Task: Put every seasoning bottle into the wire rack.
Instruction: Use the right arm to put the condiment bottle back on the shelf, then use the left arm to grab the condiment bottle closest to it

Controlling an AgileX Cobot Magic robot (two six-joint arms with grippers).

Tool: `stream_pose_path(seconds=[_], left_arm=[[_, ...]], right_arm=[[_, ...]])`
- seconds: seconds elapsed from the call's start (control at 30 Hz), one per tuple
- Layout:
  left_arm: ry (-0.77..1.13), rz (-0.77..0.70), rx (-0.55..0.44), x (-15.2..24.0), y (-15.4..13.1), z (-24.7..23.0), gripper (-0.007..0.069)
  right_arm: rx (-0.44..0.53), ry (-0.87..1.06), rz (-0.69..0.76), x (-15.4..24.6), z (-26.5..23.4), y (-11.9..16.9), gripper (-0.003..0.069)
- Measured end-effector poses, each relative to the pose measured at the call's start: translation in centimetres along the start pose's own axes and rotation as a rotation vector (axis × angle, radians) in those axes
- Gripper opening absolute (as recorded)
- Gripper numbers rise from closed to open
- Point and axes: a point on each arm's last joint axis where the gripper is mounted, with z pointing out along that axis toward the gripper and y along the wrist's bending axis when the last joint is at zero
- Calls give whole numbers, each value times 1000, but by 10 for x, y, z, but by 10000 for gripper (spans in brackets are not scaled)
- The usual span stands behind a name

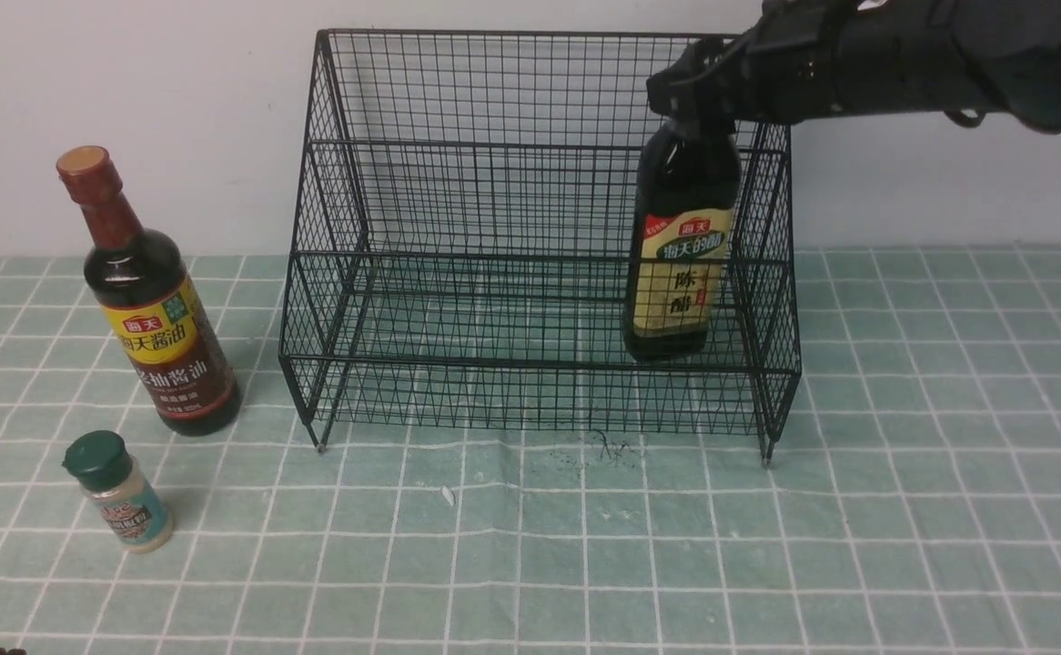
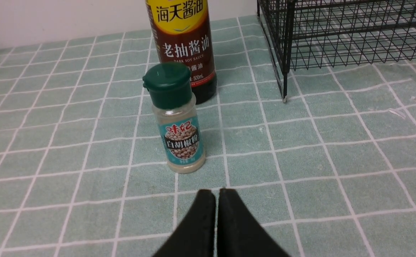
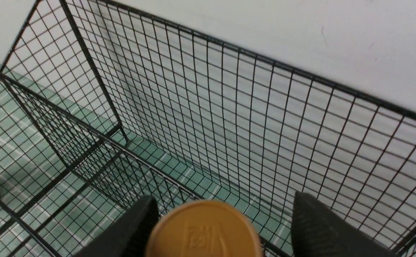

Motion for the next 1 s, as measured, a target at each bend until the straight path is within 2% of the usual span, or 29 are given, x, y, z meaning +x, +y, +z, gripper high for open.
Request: stream_pose_path(seconds=[0.17,0.27,0.33,0.37,0.4,0.43,0.47,0.53,0.7,0.87,1.0], left_arm=[[0,0,0,0,0,0,-6],[0,0,0,0,0,0,-6],[0,0,0,0,0,0,-6],[0,0,0,0,0,0,-6],[0,0,0,0,0,0,-6],[0,0,0,0,0,0,-6],[0,0,0,0,0,0,-6],[0,0,0,0,0,0,-6],[0,0,0,0,0,0,-6],[0,0,0,0,0,0,-6],[0,0,0,0,0,0,-6]], right_arm=[[34,-84,-69,-31,-48,9,469],[47,-109,-98,-47,-86,18,419],[45,-95,-88,-54,-120,27,347],[44,-96,-88,-54,-120,27,338],[52,-57,-81,-56,-145,32,244],[64,-35,-71,-56,-161,36,184],[69,-41,-70,-57,-164,36,172],[126,25,-27,-52,-208,42,34],[211,-5,53,-43,-273,53,-11],[200,-136,138,-13,-314,67,-13],[159,-370,185,31,-335,77,-13]])
